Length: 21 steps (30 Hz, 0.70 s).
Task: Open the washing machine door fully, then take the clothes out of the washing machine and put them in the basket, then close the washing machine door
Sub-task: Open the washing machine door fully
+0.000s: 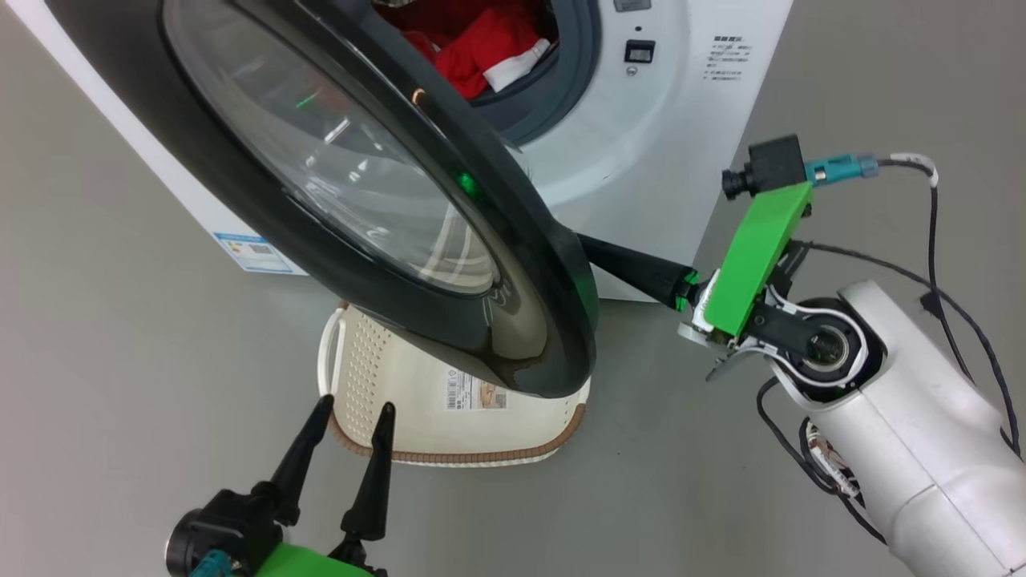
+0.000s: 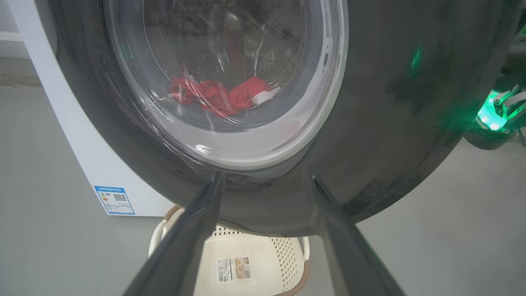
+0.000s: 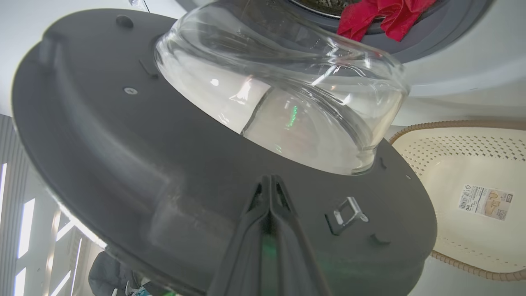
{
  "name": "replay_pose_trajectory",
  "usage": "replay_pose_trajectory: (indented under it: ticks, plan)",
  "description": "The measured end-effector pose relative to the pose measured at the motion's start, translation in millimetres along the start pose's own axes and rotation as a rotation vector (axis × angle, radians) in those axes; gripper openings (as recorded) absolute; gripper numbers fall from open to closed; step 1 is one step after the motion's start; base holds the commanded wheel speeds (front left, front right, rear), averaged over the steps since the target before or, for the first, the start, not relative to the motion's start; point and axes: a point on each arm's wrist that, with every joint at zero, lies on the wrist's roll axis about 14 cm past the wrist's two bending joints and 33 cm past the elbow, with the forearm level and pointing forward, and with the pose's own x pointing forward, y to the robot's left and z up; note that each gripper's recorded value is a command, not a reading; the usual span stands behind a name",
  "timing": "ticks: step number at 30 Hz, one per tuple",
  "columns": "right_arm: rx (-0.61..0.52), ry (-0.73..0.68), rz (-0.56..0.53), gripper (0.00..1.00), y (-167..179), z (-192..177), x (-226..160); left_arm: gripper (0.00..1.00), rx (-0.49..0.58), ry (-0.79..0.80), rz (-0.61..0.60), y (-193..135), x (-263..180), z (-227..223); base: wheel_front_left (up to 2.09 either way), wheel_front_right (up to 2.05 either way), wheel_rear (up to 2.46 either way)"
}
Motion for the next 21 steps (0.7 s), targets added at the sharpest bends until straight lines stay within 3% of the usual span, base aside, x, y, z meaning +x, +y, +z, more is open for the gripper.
replay_pose_trajectory:
  ticks: [1, 2, 9, 21]
  plan:
    - [0.003, -0.008, -0.008, 0.88, -3, 0, -2, 1.0, 0.0, -0.004, -0.001, 0, 0, 1, 0.0, 0.0, 0.0]
    - [-0.002, -0.02, -0.02, 1.0, -6, 0, -5, 1.0, -0.001, -0.007, -0.002, -1, 1, 2, 0.0, 0.0, 0.0]
    - [0.001, -0.107, -0.081, 1.0, -22, 8, -28, 1.0, -0.003, -0.001, -0.015, -5, -1, 0, 0.0, 0.0, 0.0]
    - [0.098, -0.222, -0.227, 1.0, -71, -23, -79, 1.0, -0.007, 0.0, -0.029, -10, -6, -2, 0.0, 0.0, 0.0]
